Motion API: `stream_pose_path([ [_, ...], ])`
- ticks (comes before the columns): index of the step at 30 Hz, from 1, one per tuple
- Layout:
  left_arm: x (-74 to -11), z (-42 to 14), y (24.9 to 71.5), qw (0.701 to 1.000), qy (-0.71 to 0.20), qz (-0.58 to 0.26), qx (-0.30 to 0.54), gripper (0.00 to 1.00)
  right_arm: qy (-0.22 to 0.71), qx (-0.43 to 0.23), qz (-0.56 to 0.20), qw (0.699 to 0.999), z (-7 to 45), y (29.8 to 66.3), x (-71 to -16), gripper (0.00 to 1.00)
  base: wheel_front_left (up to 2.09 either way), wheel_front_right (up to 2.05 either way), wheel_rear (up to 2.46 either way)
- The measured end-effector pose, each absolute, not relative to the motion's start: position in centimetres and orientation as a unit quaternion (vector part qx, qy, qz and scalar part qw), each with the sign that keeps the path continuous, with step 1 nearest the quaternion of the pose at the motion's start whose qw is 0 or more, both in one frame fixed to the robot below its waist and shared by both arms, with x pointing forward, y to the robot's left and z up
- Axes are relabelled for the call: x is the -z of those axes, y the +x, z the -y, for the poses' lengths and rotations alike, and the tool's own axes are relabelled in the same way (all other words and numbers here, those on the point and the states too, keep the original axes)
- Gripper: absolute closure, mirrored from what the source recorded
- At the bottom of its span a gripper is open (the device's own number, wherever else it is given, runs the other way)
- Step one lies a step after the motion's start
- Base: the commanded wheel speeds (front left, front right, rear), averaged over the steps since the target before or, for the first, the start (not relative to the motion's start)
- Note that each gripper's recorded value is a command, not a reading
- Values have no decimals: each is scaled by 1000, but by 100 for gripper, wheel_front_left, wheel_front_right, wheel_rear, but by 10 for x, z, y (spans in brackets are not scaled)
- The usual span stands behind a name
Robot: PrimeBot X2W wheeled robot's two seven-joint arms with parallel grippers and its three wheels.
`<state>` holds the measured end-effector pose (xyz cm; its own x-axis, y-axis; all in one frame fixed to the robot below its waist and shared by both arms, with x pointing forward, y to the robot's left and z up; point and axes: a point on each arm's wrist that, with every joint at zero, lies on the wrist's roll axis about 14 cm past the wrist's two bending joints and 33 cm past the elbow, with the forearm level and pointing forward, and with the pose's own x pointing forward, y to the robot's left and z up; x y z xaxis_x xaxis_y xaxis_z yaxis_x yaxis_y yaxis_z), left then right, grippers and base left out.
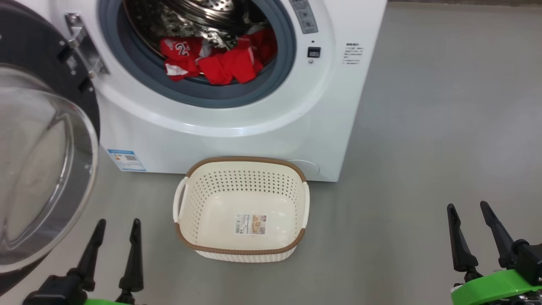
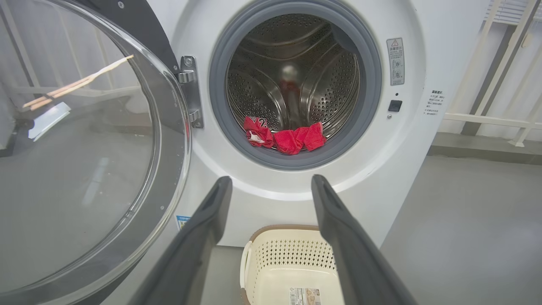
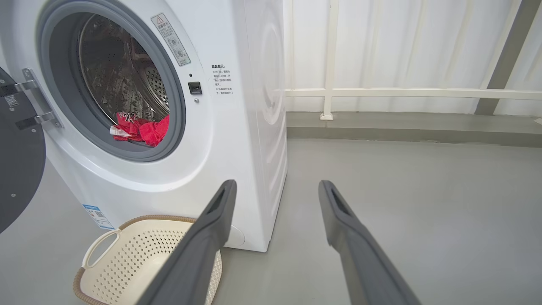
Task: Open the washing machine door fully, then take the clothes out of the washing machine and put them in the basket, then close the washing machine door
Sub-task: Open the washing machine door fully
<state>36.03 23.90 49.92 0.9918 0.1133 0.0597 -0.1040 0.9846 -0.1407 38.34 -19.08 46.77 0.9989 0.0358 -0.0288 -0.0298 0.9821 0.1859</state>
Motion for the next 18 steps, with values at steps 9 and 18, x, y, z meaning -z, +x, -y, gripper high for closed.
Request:
stream_pose_path([
  [9, -491, -202, 375, 996, -84, 20, 6, 0, 92, 30, -15, 995, 221, 369, -467, 0, 0, 0, 0],
  [18, -484, -177, 386, 995, -90, 8, 41, 0, 94, 57, -15, 994, 238, 360, -466, 0, 0, 0, 0],
])
